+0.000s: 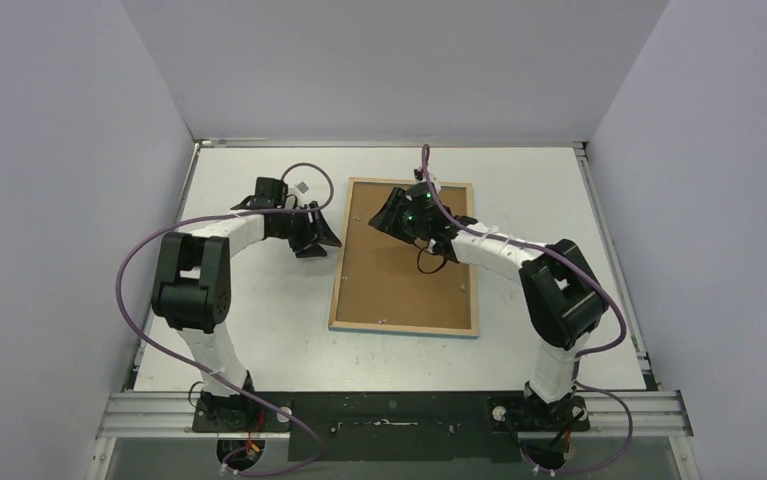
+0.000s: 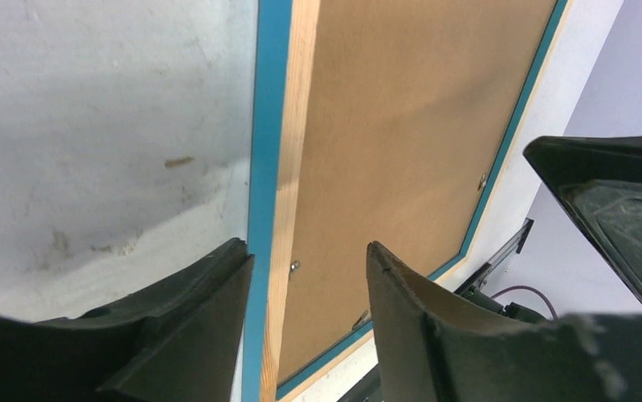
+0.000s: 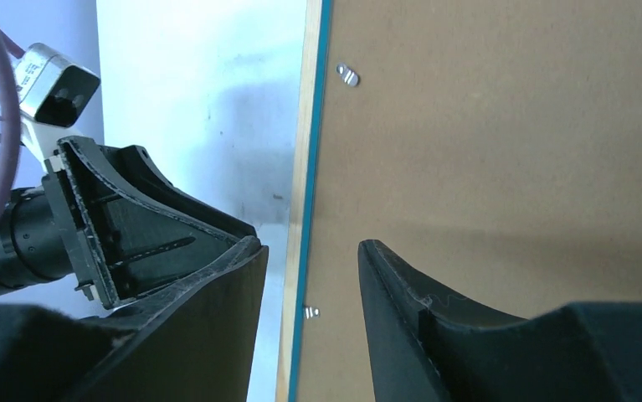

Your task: Put the photo into the frame

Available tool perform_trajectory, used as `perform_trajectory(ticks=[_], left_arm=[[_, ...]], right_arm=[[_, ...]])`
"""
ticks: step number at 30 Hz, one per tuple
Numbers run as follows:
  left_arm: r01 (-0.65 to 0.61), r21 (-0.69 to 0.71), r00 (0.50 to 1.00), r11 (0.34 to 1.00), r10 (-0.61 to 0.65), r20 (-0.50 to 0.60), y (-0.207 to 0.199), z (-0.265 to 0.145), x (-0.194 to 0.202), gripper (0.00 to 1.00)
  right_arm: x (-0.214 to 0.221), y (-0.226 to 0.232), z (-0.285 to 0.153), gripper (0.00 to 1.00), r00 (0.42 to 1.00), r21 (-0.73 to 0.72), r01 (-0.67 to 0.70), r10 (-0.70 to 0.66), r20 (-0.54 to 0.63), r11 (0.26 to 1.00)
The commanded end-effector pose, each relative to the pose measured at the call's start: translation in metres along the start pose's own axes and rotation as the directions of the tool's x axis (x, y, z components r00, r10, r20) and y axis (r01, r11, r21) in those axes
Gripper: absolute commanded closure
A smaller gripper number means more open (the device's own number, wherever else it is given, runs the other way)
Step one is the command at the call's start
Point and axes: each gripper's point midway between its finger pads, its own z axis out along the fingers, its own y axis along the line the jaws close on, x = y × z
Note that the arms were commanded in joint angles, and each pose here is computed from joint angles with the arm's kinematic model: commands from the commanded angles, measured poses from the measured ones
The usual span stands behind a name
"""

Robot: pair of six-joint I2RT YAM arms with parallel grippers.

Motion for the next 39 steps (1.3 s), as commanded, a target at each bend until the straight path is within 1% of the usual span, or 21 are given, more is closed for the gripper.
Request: perform_trajectory(ticks=[1, 4, 7, 10, 12, 14, 16, 19, 23, 28, 30, 35, 39], left_arm=[[-0.045, 0.011, 0.998, 0.999, 0.044, 0.053, -0.003, 0.012, -0.029, 0.46], [-0.044, 0.004, 0.997, 0.999, 0.044, 0.056, 0.0, 0.022, -0.041, 0.45], [-0.046, 0.019, 0.998, 0.999, 0.045, 0.048, -0.001, 0.032, -0.048, 0.44], [-0.04, 0.035, 0.998, 0.999, 0.038, 0.052, -0.002, 0.037, -0.055, 0.45], [-0.025, 0.042, 0.999, 0.999, 0.023, 0.046, -0.002, 0.041, -0.058, 0.48], [-0.008, 0.045, 0.999, 0.999, 0.007, 0.034, -0.001, 0.046, -0.061, 0.52], [0.0, 0.04, 1.0, 0.999, -0.001, 0.024, 0.0, 0.051, -0.063, 0.56], [0.02, 0.035, 1.0, 0.999, -0.02, 0.009, 0.005, 0.06, -0.064, 0.6], [0.051, 0.015, 0.999, 0.999, -0.051, -0.016, 0.014, 0.068, -0.059, 0.67], [0.086, -0.049, 0.993, 0.995, -0.09, -0.071, 0.029, 0.07, -0.047, 0.77], [0.09, -0.064, 0.991, 0.994, -0.095, -0.09, 0.033, 0.071, -0.043, 0.81], [0.101, -0.079, 0.988, 0.992, -0.109, -0.106, 0.039, 0.072, -0.035, 0.85], [0.102, -0.085, 0.987, 0.991, -0.111, -0.117, 0.041, 0.071, -0.033, 0.87]], right_arm=[[-0.018, 0.001, 0.009, 0.55, 0.993, 0.069, 0.108, -0.111, 0.033, 0.992], [-0.026, 0.004, 0.019, 0.55, 0.989, 0.083, 0.145, -0.148, 0.027, 0.986], [-0.028, 0.007, 0.038, 0.55, 0.989, 0.061, 0.146, -0.146, 0.003, 0.987], [-0.035, 0.009, 0.056, 0.56, 0.985, 0.054, 0.17, -0.17, 0.004, 0.984], [-0.04, 0.014, 0.069, 0.58, 0.987, 0.0, 0.159, -0.159, -0.002, 0.987], [-0.042, 0.018, 0.081, 0.63, 0.993, -0.049, 0.112, -0.113, -0.023, 0.993], [-0.041, 0.019, 0.089, 0.66, 0.995, -0.073, 0.091, -0.094, -0.044, 0.993], [-0.039, 0.015, 0.101, 0.67, 0.994, -0.082, 0.088, -0.093, -0.06, 0.993], [-0.034, 0.003, 0.118, 0.67, 0.993, -0.067, 0.081, -0.086, -0.084, 0.994], [-0.033, 0.0, 0.129, 0.62, 0.987, -0.085, 0.09, -0.1, -0.123, 0.992], [-0.029, -0.003, 0.131, 0.62, 0.985, -0.081, 0.085, -0.096, -0.142, 0.993], [-0.009, -0.014, 0.138, 0.62, 0.977, -0.08, 0.048, -0.063, -0.204, 0.996], [-0.005, -0.017, 0.139, 0.62, 0.975, -0.078, 0.04, -0.056, -0.214, 0.996]])
